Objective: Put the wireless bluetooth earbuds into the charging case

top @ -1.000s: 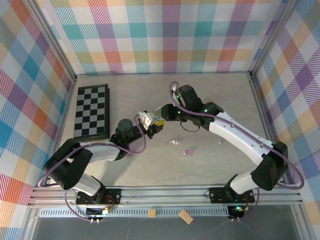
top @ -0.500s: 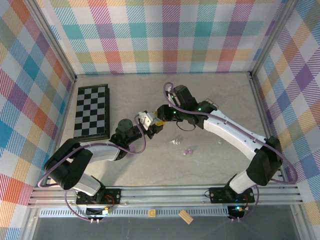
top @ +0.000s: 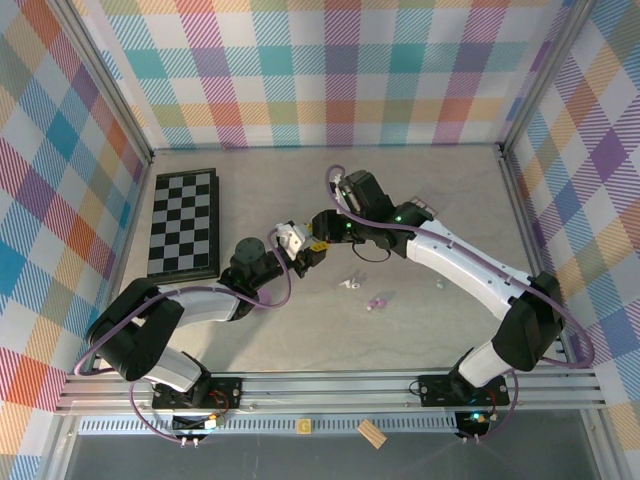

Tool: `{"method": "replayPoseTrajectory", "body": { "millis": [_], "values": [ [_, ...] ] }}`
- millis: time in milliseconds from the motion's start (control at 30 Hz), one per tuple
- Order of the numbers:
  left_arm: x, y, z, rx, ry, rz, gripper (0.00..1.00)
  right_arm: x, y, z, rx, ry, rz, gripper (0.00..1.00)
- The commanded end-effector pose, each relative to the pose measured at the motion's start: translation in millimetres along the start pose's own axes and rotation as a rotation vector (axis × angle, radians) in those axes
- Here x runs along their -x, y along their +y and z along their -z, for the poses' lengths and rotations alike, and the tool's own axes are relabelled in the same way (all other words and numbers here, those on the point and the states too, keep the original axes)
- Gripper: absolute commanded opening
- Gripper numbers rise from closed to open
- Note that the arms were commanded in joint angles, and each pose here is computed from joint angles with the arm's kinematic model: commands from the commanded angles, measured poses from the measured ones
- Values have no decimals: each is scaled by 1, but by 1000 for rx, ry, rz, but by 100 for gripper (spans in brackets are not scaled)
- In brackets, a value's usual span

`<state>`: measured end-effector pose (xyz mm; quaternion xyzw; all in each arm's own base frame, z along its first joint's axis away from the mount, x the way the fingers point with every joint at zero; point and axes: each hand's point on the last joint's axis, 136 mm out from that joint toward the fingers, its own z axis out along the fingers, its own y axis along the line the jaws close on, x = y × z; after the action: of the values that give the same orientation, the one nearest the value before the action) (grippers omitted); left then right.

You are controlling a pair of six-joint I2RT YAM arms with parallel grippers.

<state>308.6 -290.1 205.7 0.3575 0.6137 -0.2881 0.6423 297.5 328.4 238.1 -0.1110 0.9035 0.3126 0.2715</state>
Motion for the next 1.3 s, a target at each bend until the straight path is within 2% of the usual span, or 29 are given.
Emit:
{"method": "replayPoseTrajectory", "body": {
  "millis": [0, 200, 400, 700, 1267],
  "values": [
    [22, -2, 4, -12, -71, -33, 37, -2, 7, 1, 28, 3, 21, 31],
    [20, -1, 3, -11, -67, -31, 38, -2, 8, 7, 39, -14, 38, 30],
    [23, -2, 3, -15, -77, -25, 37, -5, 3, 5, 25, -13, 40, 23],
    [25, -1, 4, -7, -82, -21, 37, 3, 4, 7, 73, -125, 48, 19],
    [28, 2, 3, 3, -92, -12, 37, 1, -2, 1, 95, -220, 78, 18]
  ]
}}
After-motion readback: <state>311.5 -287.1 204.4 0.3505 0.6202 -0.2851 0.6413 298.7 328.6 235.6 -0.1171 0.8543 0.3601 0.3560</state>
